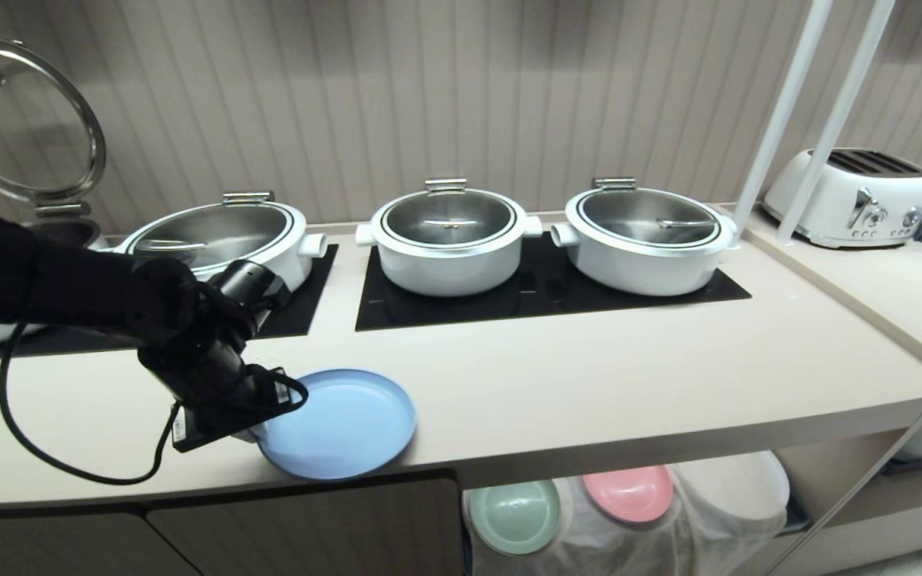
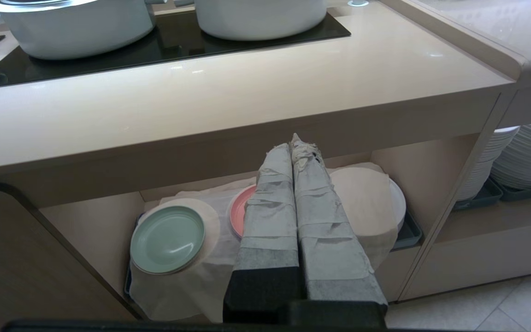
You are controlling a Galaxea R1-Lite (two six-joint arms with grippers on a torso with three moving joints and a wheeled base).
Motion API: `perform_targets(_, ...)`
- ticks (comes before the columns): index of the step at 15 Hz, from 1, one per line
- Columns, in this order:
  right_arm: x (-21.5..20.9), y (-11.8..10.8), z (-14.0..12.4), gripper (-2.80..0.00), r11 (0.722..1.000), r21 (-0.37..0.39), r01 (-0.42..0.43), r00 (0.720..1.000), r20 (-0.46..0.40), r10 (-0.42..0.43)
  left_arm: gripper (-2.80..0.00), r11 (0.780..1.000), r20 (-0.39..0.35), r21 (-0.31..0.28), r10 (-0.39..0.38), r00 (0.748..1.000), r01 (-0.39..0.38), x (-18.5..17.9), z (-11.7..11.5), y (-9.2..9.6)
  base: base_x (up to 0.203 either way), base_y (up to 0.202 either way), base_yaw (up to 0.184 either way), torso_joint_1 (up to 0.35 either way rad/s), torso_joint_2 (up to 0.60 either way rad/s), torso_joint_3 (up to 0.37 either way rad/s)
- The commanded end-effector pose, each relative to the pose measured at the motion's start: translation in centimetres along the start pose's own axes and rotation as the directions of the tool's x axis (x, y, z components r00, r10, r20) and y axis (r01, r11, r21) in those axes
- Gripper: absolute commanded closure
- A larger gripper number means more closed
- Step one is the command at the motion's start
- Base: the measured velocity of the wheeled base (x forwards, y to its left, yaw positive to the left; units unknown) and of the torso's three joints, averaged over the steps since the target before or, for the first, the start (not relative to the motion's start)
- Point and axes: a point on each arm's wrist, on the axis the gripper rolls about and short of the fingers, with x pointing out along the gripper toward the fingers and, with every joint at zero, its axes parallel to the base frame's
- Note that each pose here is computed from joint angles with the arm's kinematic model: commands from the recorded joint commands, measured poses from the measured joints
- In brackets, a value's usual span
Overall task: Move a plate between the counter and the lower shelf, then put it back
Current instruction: Pick up the plate, then put the plate in the cupboard
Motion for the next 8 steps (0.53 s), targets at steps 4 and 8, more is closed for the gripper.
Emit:
perform_targets(4,0.0,0.0,0.0,0.00,1.000,0.000,0.001,1.000,0.001,-0.001,0.00,0.998,0.017,-0.054,-0.037,0.999,0.038,-1.9,-2.8,3.7,0.000,0.000,0.000,0.000,0.00,0.000)
perform_targets(8,0.0,0.0,0.0,0.00,1.000,0.000,0.001,1.000,0.000,-0.001,0.00,0.989,0.024,-0.128,-0.069,0.997,0.071,-3.3,-3.3,6.6,0.000,0.000,0.000,0.000,0.00,0.000)
